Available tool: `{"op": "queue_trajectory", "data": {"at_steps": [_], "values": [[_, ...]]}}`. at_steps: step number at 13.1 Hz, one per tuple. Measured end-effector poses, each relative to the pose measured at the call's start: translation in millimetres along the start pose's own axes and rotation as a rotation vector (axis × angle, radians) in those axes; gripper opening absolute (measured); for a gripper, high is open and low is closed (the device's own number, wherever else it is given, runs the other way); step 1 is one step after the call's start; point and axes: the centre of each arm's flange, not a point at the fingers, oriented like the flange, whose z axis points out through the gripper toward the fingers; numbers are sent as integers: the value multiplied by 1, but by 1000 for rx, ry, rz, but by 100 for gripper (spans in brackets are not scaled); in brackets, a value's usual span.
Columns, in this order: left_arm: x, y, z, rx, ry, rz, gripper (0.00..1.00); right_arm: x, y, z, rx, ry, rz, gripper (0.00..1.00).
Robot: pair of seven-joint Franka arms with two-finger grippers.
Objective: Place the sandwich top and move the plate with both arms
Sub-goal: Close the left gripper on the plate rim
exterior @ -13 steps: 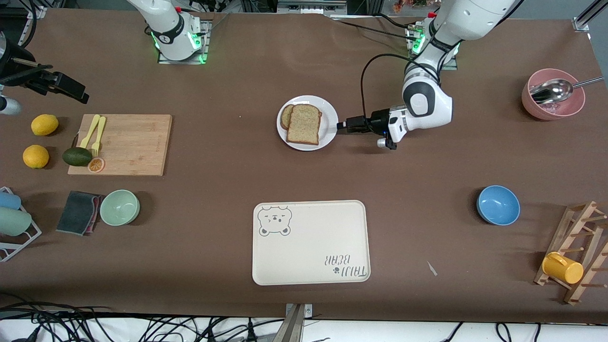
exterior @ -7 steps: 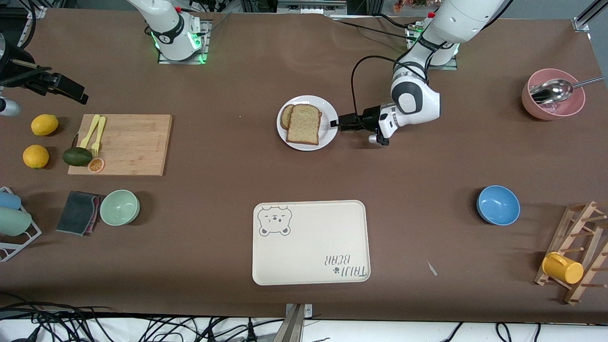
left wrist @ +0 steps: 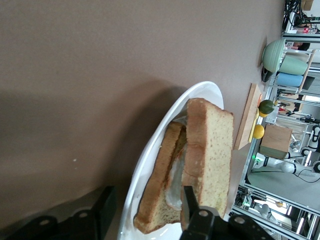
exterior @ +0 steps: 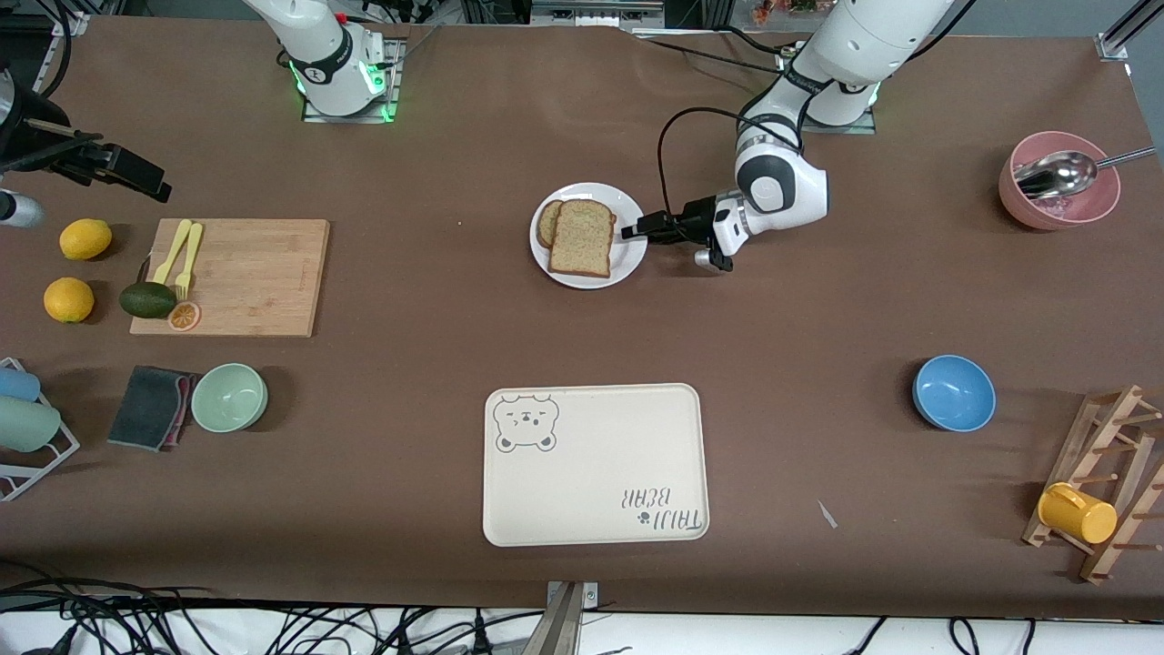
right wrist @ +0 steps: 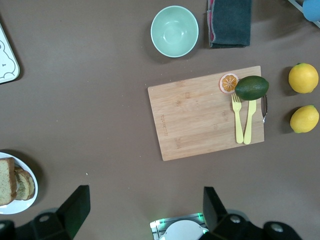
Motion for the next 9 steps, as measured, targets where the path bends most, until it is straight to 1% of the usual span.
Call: {"op": "queue_trajectory", "data": {"at_steps": [1,2,3,4,6,7,8,9], "values": [[-1,-2,1,3,-2,-1,61,0,-1,1,-1,-2,-1,100],[-1,-3,1,4,-3,0,48,1,-1,1,-1,-2,-2,100],[-1,-3,1,5,-3,2,41,0,-1,1,-1,-2,-2,100],[-1,-3,1,6,-3,3,41,0,-1,1,-1,-2,-2,100],[-1,-4,1,10,0,5,20,0,-3,1,-2,-2,-6,100],[-1,-5,0,17,3,6,20,0,-4,1,-2,-2,-8,100],[-1,-6,0,26,6,14,13,0,-4,1,-2,-2,-8,100],[-2,-8,-1,29,7,24,13,0,-4,1,-2,-2,-8,100]]}}
